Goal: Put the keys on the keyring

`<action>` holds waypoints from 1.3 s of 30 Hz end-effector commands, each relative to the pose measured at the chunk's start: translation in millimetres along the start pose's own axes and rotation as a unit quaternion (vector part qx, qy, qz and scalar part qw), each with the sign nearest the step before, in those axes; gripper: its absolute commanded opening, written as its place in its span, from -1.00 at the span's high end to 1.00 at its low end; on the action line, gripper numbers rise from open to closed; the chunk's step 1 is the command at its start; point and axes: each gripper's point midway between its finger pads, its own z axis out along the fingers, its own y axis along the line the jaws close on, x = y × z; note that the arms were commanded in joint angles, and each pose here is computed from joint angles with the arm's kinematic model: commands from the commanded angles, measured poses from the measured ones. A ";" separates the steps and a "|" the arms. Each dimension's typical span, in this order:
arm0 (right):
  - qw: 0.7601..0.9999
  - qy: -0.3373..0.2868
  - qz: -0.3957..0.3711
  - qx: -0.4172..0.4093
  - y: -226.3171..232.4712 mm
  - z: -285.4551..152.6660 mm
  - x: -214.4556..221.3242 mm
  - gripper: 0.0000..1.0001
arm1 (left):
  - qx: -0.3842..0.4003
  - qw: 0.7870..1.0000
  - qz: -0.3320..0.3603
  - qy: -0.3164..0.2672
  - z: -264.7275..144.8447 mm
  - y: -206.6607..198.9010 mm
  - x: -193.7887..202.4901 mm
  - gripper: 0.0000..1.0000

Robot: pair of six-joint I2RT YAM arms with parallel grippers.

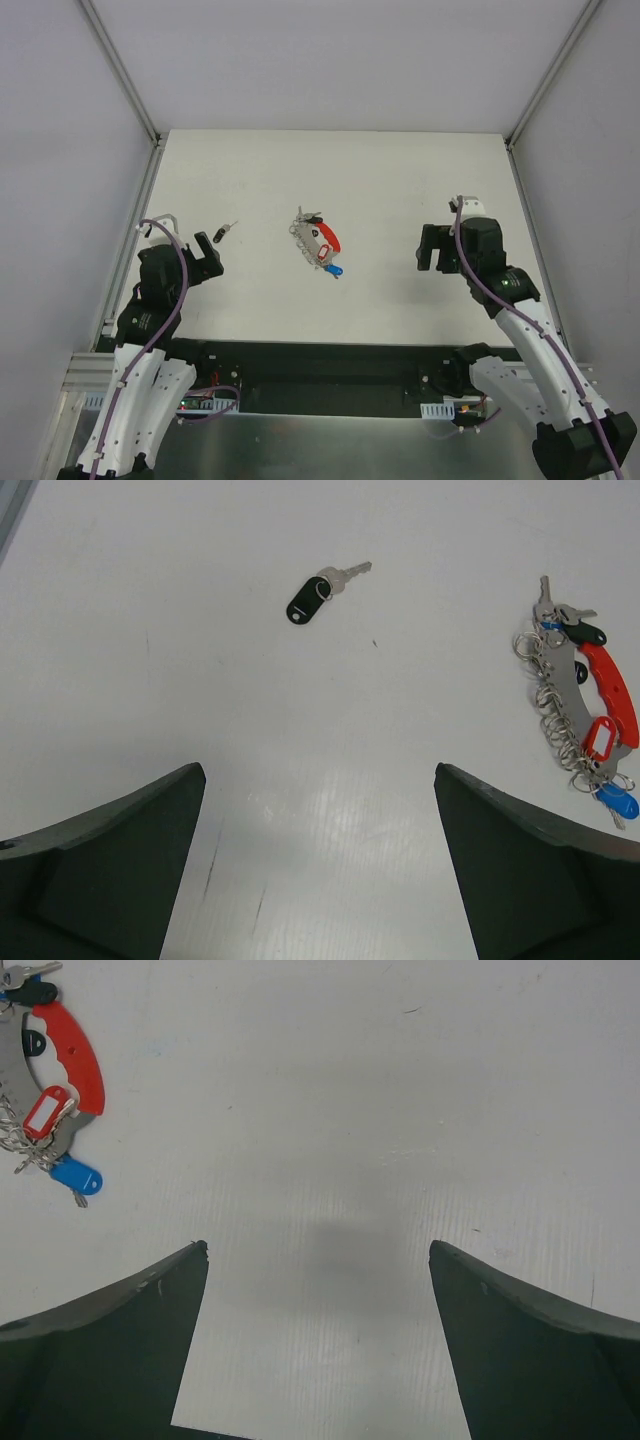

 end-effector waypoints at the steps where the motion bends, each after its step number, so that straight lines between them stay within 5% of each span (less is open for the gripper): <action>1: 0.999 -0.031 -0.016 -0.012 12.4 -1.3 -26.3 -0.92 | -0.005 1.000 0.006 -0.008 4.3 0.5 -3.2 -0.98; 8: 0.994 0.022 -0.068 -0.085 60.5 19.8 -24.3 -0.92 | -0.003 1.000 0.011 0.000 7.1 -0.7 -0.9 -0.98; 16: 0.960 0.110 -0.211 -0.150 152.7 58.7 -0.5 -0.92 | -0.003 1.000 0.014 0.003 8.5 -0.5 0.7 -0.98; 24: 0.935 0.127 -0.270 -0.191 245.6 100.5 1.9 -0.92 | -0.002 1.000 0.014 0.003 8.7 -0.8 1.1 -0.98; 39: 0.934 0.180 -0.278 -0.136 267.6 168.9 39.4 -0.92 | 0.006 1.000 0.020 0.007 9.4 -5.2 3.4 -0.97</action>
